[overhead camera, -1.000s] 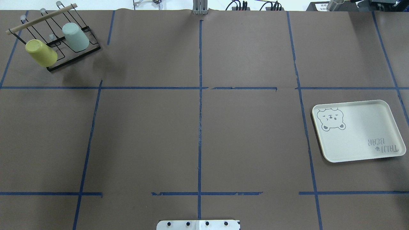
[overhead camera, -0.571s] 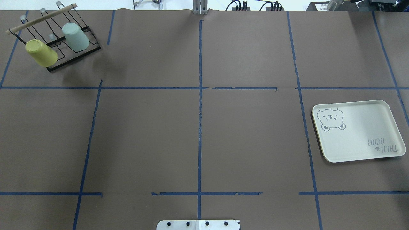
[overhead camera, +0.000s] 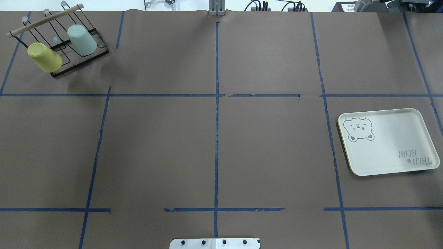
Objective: Left arm grabs green cup and hands to right arm on tray
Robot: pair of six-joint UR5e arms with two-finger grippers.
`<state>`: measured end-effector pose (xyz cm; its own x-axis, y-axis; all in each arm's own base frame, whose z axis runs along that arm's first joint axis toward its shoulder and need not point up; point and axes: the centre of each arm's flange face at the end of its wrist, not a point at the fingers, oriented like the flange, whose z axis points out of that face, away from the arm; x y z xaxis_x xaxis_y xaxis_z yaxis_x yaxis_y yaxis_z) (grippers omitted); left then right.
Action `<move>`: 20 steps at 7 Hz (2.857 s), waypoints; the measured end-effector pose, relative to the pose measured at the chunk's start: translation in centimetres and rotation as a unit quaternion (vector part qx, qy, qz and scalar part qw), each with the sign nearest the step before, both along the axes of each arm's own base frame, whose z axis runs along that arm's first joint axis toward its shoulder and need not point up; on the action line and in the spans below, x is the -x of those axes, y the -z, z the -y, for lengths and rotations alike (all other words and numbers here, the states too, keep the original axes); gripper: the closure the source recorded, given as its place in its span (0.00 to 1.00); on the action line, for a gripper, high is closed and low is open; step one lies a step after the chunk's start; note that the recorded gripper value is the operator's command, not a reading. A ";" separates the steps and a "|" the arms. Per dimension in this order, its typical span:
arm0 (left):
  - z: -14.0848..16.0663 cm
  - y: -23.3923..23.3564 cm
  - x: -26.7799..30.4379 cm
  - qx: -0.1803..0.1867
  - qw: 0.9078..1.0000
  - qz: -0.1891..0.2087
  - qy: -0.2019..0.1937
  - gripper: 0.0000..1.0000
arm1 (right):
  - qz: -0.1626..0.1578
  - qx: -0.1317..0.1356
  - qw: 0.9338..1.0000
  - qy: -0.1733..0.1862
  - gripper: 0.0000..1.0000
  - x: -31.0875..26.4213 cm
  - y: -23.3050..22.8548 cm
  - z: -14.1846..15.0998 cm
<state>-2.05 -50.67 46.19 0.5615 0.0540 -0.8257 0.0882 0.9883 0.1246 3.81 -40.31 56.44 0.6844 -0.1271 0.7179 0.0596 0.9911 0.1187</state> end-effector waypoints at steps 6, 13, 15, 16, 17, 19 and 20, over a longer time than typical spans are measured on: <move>15.3 13.5 -13.7 0.107 0.991 0.022 0.079 0.01 | 0.050 0.019 0.998 -0.030 0.00 0.7 3.3 -0.1; 23.2 8.2 -26.4 0.100 0.975 0.120 0.158 0.02 | 0.054 0.017 0.998 -0.029 0.00 0.8 3.5 -0.1; 23.3 7.5 -27.8 0.097 0.974 0.133 0.158 0.02 | 0.054 0.017 0.998 -0.028 0.00 0.8 3.5 -0.1; 23.2 7.1 -28.1 0.097 0.974 0.135 0.156 0.02 | 0.054 0.018 0.998 -0.028 0.00 0.8 3.5 -0.1; 23.1 6.8 -28.2 0.097 0.974 0.137 0.155 0.03 | 0.055 0.018 0.998 -0.027 0.00 0.9 3.5 -0.1; 22.8 5.8 -28.2 0.101 0.973 0.141 0.153 0.04 | 0.055 0.018 0.998 -0.027 0.00 0.9 3.5 -0.1; 22.7 5.6 -28.4 0.101 0.973 0.142 0.152 0.06 | 0.055 0.018 0.998 -0.027 0.00 0.9 3.5 -0.1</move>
